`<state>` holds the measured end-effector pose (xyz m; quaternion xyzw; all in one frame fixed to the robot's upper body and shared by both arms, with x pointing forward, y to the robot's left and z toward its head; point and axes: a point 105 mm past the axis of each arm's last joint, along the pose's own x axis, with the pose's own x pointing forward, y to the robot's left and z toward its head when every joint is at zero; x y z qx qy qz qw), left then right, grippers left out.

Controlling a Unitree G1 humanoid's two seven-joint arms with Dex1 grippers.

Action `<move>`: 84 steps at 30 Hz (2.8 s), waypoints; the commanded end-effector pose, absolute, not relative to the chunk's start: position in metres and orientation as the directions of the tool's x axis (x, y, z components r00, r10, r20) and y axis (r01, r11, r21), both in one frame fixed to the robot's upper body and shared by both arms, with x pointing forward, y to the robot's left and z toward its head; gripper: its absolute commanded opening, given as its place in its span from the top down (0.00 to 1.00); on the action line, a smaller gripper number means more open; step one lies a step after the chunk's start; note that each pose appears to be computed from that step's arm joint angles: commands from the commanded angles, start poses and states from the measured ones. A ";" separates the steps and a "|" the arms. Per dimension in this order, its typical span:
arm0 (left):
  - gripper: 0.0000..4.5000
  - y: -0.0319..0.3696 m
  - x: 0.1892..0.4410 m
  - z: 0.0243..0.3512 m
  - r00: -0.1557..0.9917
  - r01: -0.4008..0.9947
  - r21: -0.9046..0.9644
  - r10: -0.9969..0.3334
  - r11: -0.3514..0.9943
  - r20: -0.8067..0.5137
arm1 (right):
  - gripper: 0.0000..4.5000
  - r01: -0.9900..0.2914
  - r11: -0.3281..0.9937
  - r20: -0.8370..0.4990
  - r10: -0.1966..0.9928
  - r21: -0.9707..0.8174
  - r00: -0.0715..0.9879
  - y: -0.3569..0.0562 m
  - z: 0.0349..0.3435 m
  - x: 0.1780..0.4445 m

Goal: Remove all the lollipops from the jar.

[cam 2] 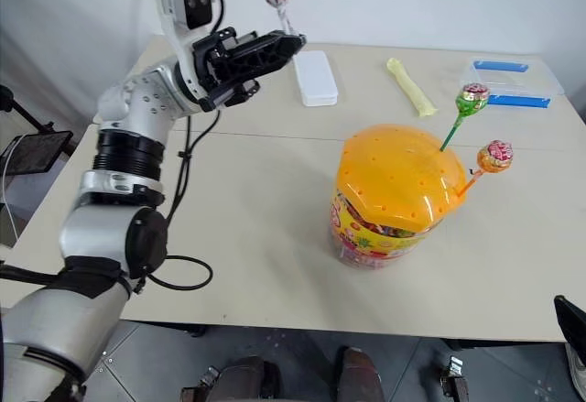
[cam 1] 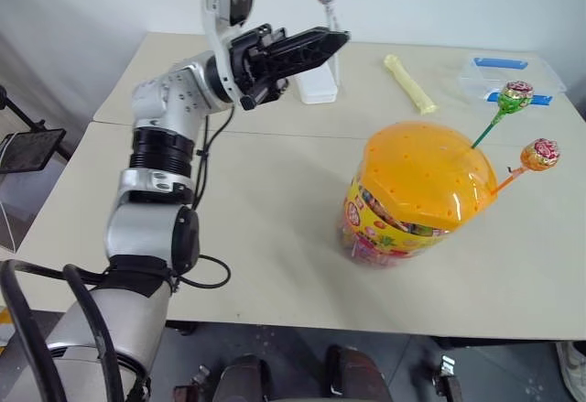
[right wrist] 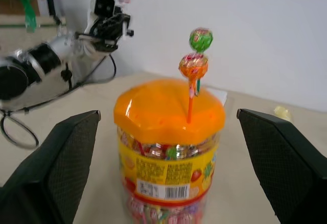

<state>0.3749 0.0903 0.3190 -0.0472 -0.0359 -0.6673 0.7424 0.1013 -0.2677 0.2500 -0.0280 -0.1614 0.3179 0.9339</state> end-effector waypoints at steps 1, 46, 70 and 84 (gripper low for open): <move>0.99 0.158 0.398 0.273 0.505 0.855 -0.019 -0.842 0.518 -0.188 | 0.00 -0.577 0.803 0.225 0.595 -0.149 0.771 -0.281 0.237 0.106; 0.03 0.128 0.273 0.281 -0.069 0.988 0.154 -0.937 -0.017 0.342 | 0.00 -0.703 0.703 0.276 0.700 -0.107 0.659 -0.250 0.269 0.213; 0.00 0.115 0.270 0.266 -0.104 0.992 0.097 -0.936 -0.076 0.336 | 0.99 -0.767 0.635 0.296 0.754 -0.095 0.587 -0.241 0.280 0.216; 0.00 0.098 0.265 0.235 -0.218 0.964 0.178 -0.972 -0.200 0.091 | 0.99 -0.033 0.999 -0.153 0.028 -0.034 0.988 -0.391 0.244 0.245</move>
